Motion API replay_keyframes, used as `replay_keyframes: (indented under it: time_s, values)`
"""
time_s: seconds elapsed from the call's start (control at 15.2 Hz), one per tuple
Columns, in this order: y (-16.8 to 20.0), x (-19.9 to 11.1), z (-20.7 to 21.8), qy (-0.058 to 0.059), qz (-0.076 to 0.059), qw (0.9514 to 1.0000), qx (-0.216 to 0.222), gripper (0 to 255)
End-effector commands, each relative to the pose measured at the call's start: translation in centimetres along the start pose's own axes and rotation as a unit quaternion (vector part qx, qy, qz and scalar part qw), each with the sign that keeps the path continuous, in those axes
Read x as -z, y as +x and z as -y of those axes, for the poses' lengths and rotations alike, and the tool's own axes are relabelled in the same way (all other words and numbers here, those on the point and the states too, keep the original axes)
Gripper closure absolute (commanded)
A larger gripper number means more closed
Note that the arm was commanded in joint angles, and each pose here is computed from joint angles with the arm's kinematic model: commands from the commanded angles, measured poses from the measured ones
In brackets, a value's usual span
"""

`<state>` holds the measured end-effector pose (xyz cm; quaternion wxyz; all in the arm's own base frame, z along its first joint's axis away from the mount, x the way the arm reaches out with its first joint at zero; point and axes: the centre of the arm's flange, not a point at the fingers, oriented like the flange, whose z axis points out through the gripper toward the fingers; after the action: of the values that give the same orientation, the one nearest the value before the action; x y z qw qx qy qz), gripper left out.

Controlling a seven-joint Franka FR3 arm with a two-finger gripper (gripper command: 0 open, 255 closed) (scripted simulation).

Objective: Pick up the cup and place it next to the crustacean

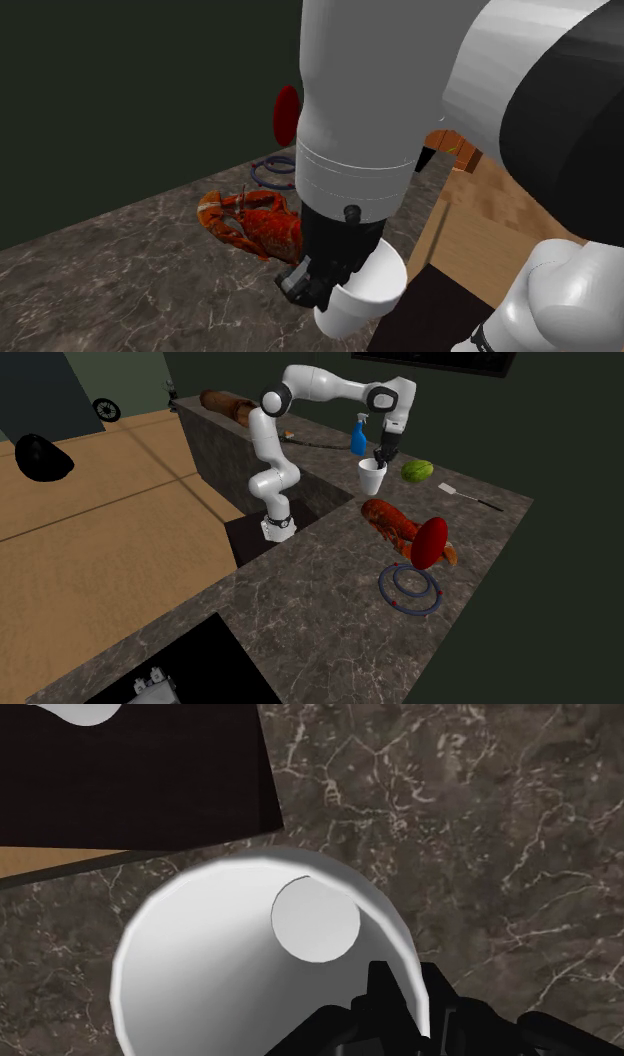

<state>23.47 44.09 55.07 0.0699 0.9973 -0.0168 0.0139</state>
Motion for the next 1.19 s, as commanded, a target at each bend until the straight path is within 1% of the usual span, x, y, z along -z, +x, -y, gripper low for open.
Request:
replay_keyframes:
  time_s: [0.0,0.33,0.86,0.92,1.12]
  values:
    - [0.0,-1.0,0.2,0.000,0.000,1.0000,0.000,255]
    - [-0.1,-3.6,0.5,0.000,0.000,1.0000,0.000,255]
    - [-0.1,-3.8,0.6,0.000,0.000,1.0000,0.000,255]
    - [-0.1,-3.8,0.6,0.000,0.000,1.0000,0.000,0]
    - [-0.1,-3.8,0.6,0.000,0.000,1.0000,0.000,0]
